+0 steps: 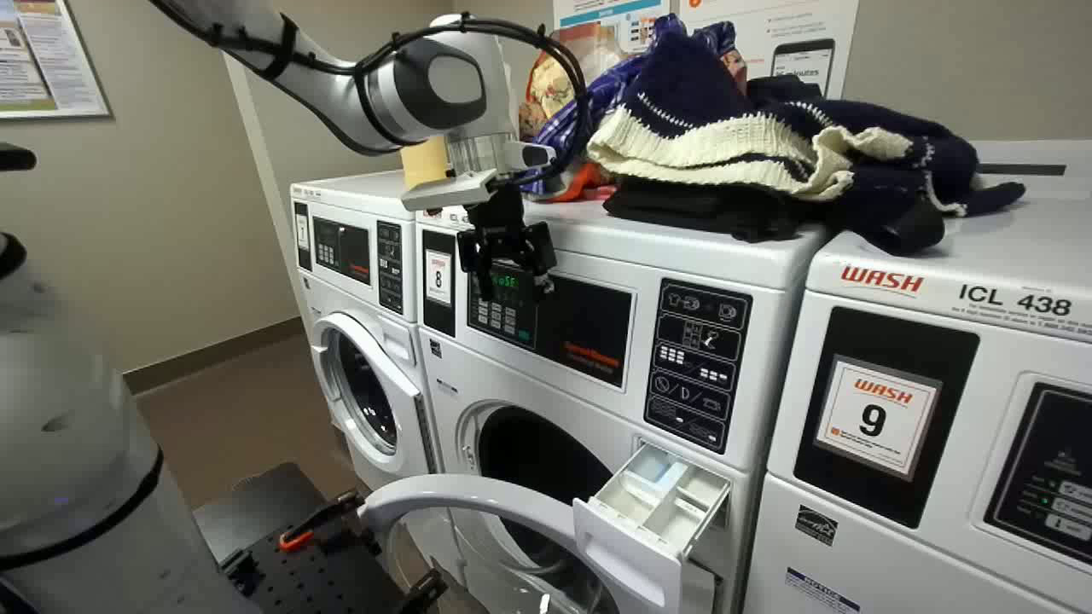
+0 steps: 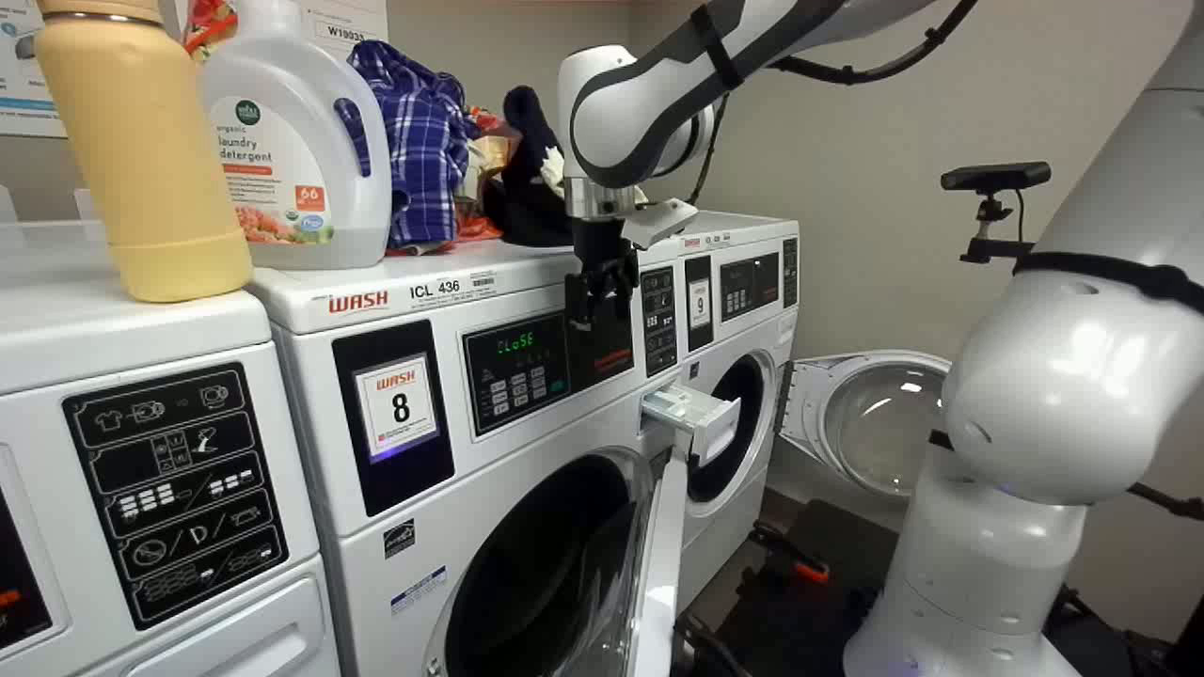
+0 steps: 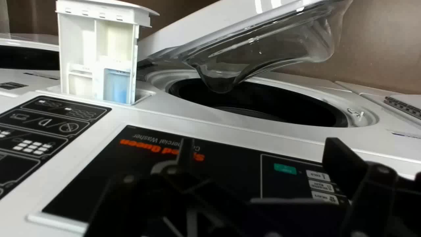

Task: Pour the liquid soap in the washing machine dispenser

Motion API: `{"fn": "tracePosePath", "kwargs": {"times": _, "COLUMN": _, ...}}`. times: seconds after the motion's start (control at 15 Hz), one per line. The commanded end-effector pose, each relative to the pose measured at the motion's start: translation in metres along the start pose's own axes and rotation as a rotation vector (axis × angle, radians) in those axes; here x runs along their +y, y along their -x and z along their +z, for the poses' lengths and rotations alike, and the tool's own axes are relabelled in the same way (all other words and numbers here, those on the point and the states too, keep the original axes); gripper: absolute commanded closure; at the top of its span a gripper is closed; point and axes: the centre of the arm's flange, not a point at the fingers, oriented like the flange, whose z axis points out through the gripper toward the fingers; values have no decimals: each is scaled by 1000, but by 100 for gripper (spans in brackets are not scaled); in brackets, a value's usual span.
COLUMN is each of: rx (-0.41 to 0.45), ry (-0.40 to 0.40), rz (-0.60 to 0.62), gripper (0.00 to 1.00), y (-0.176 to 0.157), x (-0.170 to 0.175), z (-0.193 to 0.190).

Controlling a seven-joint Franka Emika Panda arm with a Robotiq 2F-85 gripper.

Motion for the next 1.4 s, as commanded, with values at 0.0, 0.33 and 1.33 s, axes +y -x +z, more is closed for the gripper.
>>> {"fn": "tracePosePath", "kwargs": {"times": 0.0, "rx": 0, "ry": 0, "rz": 0, "gripper": 0, "y": 0, "x": 0, "z": 0}}
{"fn": "tracePosePath", "kwargs": {"times": 0.33, "rx": 107, "ry": -15, "rz": 26, "gripper": 0, "y": 6, "x": -18, "z": -14}}
{"fn": "tracePosePath", "kwargs": {"times": 1.33, "rx": 684, "ry": 50, "rz": 214, "gripper": 0, "y": 50, "x": -151, "z": -127}}
